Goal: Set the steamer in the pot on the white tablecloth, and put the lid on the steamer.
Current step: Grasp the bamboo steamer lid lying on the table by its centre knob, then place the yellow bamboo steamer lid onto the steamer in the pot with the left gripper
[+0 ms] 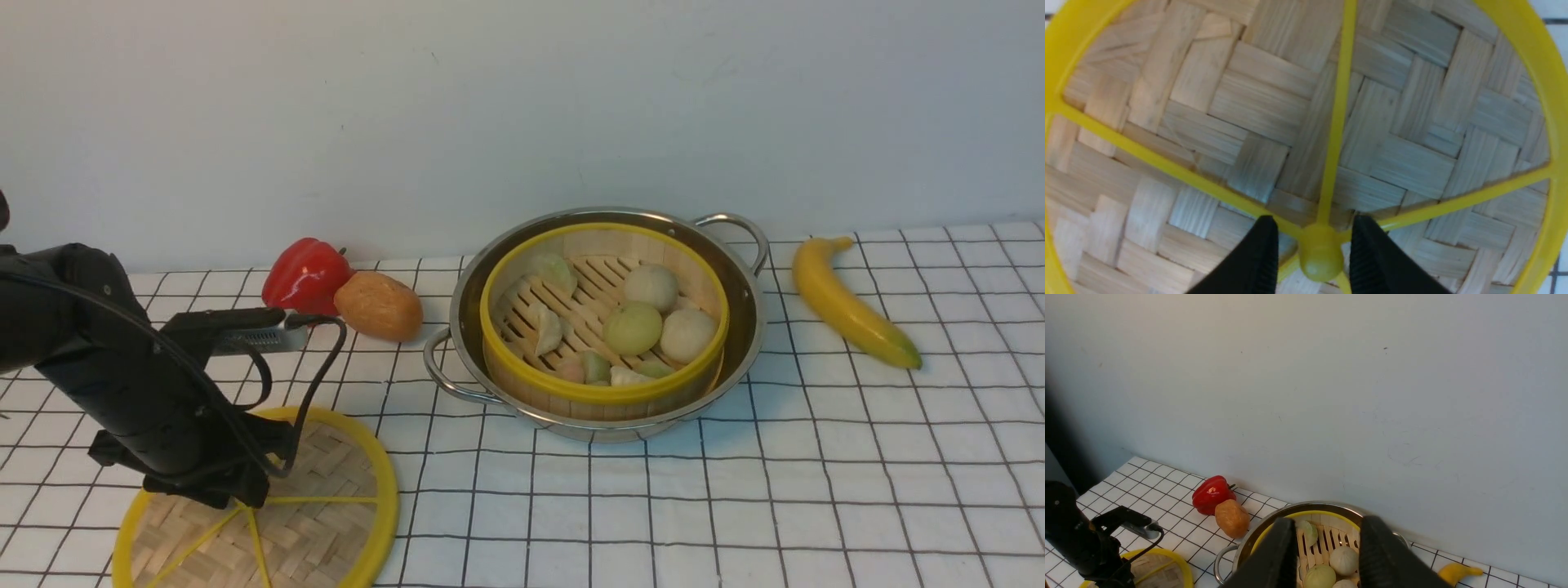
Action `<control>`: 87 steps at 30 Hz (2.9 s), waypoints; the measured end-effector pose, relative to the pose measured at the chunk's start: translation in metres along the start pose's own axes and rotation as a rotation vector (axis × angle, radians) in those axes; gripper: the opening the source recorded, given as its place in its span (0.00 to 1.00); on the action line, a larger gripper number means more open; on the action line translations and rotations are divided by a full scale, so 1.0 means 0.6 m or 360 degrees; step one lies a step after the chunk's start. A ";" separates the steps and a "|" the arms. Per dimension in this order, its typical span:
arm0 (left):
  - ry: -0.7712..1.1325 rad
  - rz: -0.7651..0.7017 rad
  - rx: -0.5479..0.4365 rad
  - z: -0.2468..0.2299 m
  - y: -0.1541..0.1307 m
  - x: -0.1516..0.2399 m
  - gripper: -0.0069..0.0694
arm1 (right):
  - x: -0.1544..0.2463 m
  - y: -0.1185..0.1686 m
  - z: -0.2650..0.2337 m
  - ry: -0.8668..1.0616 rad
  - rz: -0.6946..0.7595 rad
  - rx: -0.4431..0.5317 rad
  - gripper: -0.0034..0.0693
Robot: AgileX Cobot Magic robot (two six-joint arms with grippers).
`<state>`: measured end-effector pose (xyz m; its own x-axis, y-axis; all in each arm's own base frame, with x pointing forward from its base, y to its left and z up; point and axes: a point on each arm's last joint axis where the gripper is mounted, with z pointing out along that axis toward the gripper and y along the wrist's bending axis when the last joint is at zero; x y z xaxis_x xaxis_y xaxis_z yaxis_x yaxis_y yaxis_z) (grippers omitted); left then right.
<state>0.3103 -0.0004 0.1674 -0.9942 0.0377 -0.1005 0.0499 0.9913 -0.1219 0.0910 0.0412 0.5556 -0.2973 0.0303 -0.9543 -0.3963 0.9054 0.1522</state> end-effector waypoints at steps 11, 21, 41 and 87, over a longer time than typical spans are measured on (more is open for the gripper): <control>0.0025 0.0022 -0.0019 0.000 0.002 0.001 0.25 | 0.000 0.000 0.000 0.0000 0.0000 0.0000 0.38; -0.0041 0.0122 -0.0227 -0.124 0.002 -0.034 0.25 | 0.000 0.000 0.000 0.0000 0.0000 0.0000 0.38; -0.0564 0.0968 -0.0069 -0.157 -0.409 -0.221 0.25 | 0.000 0.001 0.000 0.0000 0.0014 -0.0012 0.38; -0.0473 0.0941 -0.0100 -0.141 -0.431 -0.193 0.25 | 0.000 0.003 0.000 0.0000 0.0051 -0.0032 0.38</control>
<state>0.4045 -0.2502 0.2941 -0.7322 0.5498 -0.4020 0.5643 0.8202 0.0941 0.0902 0.0429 0.5559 -0.3103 0.0592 -0.9488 -0.4038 0.8953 0.1880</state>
